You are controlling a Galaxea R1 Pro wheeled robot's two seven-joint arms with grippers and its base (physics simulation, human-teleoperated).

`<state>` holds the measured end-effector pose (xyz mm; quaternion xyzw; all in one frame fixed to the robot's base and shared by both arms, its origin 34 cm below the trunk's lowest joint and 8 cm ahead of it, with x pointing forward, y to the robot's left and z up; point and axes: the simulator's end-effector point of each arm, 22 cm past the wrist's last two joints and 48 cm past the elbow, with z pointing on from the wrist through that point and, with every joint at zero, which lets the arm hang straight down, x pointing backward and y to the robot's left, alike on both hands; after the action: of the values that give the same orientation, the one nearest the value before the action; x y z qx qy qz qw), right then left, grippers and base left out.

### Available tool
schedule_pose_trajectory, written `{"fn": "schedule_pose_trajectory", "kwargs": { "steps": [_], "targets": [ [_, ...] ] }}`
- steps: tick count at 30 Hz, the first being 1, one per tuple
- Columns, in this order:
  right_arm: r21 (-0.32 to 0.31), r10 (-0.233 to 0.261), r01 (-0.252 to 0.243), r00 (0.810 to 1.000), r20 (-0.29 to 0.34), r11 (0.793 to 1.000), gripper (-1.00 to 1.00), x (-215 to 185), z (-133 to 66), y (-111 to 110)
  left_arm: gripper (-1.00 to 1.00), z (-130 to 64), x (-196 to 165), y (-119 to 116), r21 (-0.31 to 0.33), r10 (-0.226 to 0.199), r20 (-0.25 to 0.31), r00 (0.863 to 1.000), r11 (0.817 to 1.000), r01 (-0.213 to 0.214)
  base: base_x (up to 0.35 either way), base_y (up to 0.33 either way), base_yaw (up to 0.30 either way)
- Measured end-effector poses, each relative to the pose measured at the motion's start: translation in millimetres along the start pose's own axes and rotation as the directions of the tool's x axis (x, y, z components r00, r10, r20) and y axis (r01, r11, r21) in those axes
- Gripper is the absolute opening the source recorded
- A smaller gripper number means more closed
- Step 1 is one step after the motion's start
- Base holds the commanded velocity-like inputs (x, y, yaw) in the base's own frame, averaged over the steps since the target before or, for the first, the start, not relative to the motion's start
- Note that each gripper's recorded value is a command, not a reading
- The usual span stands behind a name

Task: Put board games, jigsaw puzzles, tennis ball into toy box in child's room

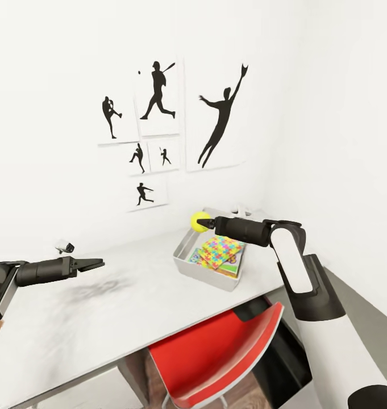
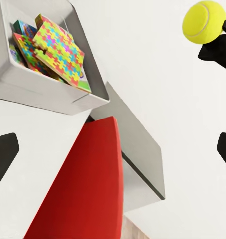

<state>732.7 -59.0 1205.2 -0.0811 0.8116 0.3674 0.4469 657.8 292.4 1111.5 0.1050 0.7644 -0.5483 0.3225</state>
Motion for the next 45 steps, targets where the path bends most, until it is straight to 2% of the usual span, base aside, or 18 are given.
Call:
{"fn": "schedule_pose_trajectory", "kwargs": {
  "steps": [8,18,45],
  "targets": [
    [0.0,-0.002,0.002,1.0,0.002,1.0,-1.0,-0.7,-0.9,0.7,1.0,-0.3,-0.2,-0.8,0.0,0.0,0.001,1.0,1.0,0.0,0.063,-0.009,0.125],
    [0.001,-0.004,0.004,1.0,0.003,1.0,-1.0,-1.2,-1.4,0.5,1.0,-0.2,0.1,-0.5,0.0,-0.002,0.001,1.0,1.0,0.002,0.248,-0.044,0.006],
    [0.015,-0.008,0.008,1.0,0.005,1.0,-1.0,-2.8,-4.8,-6.9,1.0,4.9,1.3,-1.7,0.01,-0.005,0.0,1.0,1.0,0.005,0.085,-0.016,0.0]
  ]
}}
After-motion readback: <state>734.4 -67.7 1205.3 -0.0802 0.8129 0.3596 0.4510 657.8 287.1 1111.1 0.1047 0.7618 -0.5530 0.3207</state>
